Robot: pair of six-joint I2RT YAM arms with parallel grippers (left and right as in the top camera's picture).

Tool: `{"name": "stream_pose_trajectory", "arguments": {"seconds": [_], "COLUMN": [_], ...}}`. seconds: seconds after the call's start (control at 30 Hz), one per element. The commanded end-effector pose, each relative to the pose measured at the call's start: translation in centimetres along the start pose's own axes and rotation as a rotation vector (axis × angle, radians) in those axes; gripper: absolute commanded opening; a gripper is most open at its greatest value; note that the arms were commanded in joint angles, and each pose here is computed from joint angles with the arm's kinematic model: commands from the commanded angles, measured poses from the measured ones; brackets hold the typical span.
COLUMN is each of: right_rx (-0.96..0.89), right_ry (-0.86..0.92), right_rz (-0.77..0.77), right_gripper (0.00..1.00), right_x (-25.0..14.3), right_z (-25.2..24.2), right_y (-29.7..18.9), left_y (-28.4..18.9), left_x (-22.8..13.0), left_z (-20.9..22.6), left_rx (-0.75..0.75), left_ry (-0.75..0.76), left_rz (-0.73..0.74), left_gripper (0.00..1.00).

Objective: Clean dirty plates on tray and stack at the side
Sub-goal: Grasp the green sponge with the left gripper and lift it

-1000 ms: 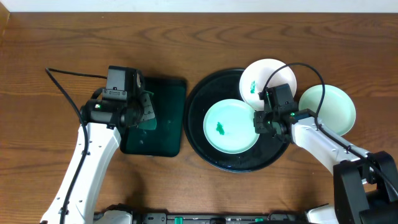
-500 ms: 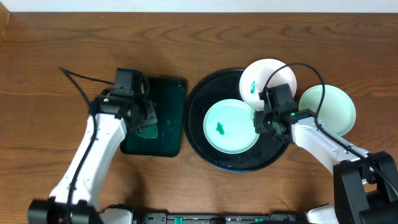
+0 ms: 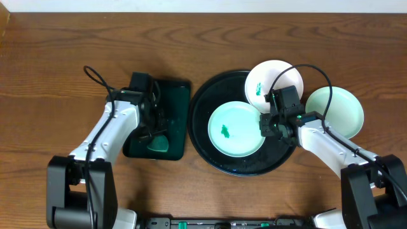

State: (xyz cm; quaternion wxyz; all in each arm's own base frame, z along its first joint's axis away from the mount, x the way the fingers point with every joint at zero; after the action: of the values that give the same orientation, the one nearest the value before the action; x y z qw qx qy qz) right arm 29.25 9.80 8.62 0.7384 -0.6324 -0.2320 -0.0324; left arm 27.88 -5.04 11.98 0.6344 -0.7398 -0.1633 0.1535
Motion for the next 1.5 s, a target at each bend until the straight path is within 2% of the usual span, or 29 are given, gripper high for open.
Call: {"name": "stream_pose_trajectory", "arguments": {"seconds": [0.0, 0.2, 0.37, 0.9, 1.2, 1.47], "right_rx": [-0.009, -0.008, -0.009, -0.009, -0.008, -0.008], "right_ry": [0.008, 0.008, 0.008, 0.008, 0.008, 0.008], "right_rz": [-0.023, -0.023, -0.023, -0.023, -0.024, -0.022], "right_gripper": [0.27, 0.26, 0.26, 0.26, 0.26, 0.3], "right_x": [0.7, 0.7, 0.7, 0.7, 0.7, 0.6], "right_z": [-0.2, -0.2, -0.2, -0.2, -0.2, -0.2], "right_y": [-0.4, -0.4, -0.4, -0.4, -0.4, -0.4], "left_y": [0.6, 1.7, 2.8, 2.6, 2.5, 1.3], "left_x": [-0.8, -2.1, -2.8, -3.1, -3.0, -1.8], "left_z": [-0.6, -1.4, -1.5, -2.8, -3.0, -3.2], "left_rx": [-0.014, -0.015, -0.017, -0.149, -0.156, -0.121], "left_ry": [0.032, 0.075, 0.052, 0.045, 0.047, 0.056], "left_rz": [0.038, 0.042, 0.042, 0.098, 0.095, 0.002], "left_gripper": [0.07, 0.07, 0.07, 0.07, 0.07, 0.08]}}
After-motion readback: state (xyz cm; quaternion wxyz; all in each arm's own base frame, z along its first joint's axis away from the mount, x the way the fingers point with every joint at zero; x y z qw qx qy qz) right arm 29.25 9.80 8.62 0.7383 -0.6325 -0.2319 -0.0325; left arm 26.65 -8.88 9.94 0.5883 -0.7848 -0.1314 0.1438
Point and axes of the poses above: each gripper's point midway between its finger pads, its own y axis out along the fingers, its own z axis along the line the jaws close on, x = y × z, the point moved 8 cm from there along -y, back along the fingers, and after that the axes turned 12 degrees about -y, right-handed, at the moved point
